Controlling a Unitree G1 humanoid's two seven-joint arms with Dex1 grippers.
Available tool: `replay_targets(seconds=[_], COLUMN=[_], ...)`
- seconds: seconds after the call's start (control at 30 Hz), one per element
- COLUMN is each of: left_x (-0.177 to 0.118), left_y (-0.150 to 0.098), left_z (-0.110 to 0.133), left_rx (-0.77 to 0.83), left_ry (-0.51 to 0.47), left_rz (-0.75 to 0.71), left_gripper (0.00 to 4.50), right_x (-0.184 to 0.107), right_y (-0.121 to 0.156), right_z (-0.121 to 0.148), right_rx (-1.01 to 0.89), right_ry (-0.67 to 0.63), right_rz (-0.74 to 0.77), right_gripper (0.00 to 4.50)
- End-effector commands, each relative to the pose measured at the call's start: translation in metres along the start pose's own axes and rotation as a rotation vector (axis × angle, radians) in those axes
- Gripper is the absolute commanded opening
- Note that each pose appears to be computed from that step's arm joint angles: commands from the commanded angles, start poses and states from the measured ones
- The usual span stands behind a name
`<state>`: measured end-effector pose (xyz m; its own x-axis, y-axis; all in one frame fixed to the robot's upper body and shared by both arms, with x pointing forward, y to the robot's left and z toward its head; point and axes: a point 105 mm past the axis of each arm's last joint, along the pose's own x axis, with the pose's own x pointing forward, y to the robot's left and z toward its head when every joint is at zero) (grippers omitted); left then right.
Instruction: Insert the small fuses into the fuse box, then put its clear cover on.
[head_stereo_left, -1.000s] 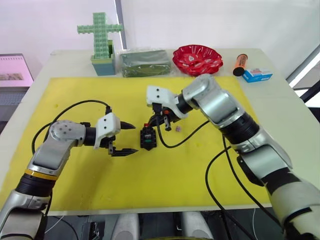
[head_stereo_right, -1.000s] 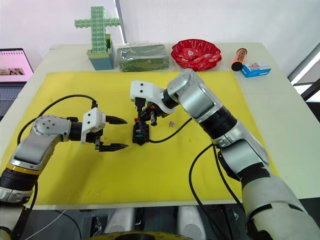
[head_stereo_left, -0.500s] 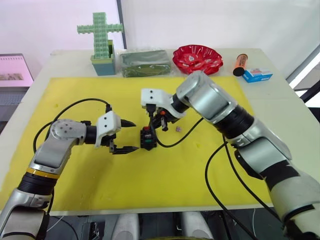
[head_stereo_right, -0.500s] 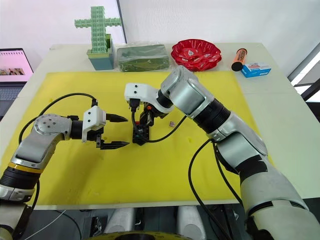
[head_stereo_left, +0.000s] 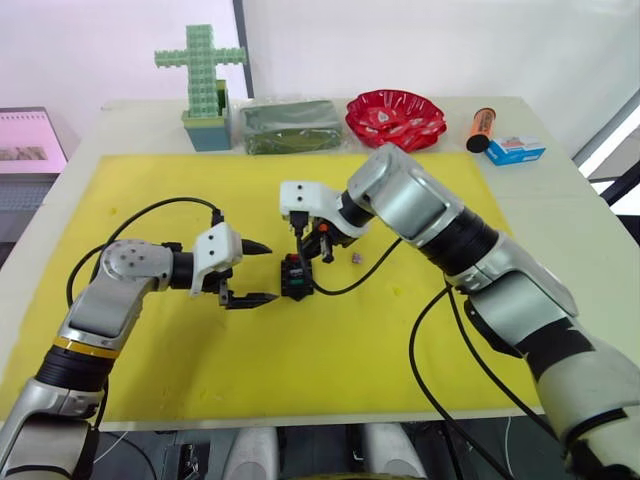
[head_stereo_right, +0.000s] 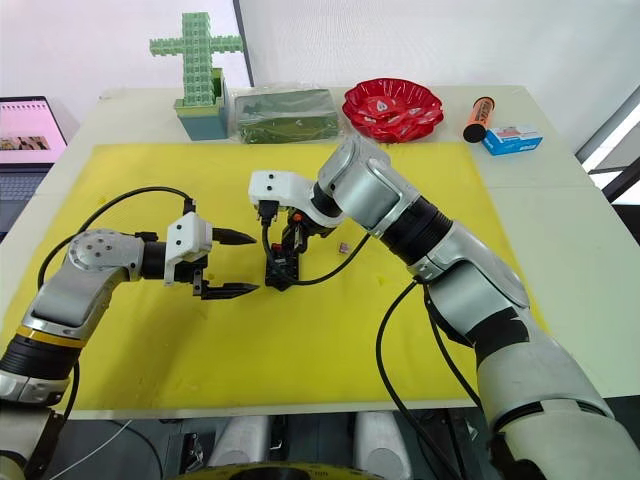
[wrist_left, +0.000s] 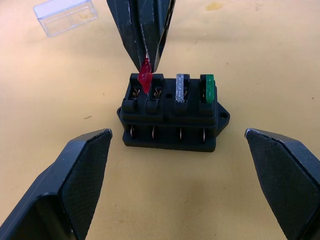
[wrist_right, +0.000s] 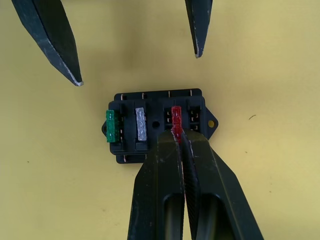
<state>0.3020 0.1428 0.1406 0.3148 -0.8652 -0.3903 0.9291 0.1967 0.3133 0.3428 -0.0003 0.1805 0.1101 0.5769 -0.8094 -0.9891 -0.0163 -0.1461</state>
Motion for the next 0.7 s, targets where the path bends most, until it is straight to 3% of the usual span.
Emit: replay_targets(seconds=[0.03,0.7], left_x=[-0.0034,-0.0036], left_y=[0.0019,-0.0006], left_z=[0.0087,0.0054], left_rx=[0.035,0.035], left_ry=[-0.019,-0.011], left_rz=[0.017,0.015], left_gripper=[4.5,4.5], right_x=[-0.004,-0.002], right_y=[-0.0002,0.0048], right_z=[0.0109,0.0134], right_rx=[-0.05,-0.051], right_ry=[-0.01,-0.006], right_rz=[-0.017,0.014], right_gripper=[0.02,0.02])
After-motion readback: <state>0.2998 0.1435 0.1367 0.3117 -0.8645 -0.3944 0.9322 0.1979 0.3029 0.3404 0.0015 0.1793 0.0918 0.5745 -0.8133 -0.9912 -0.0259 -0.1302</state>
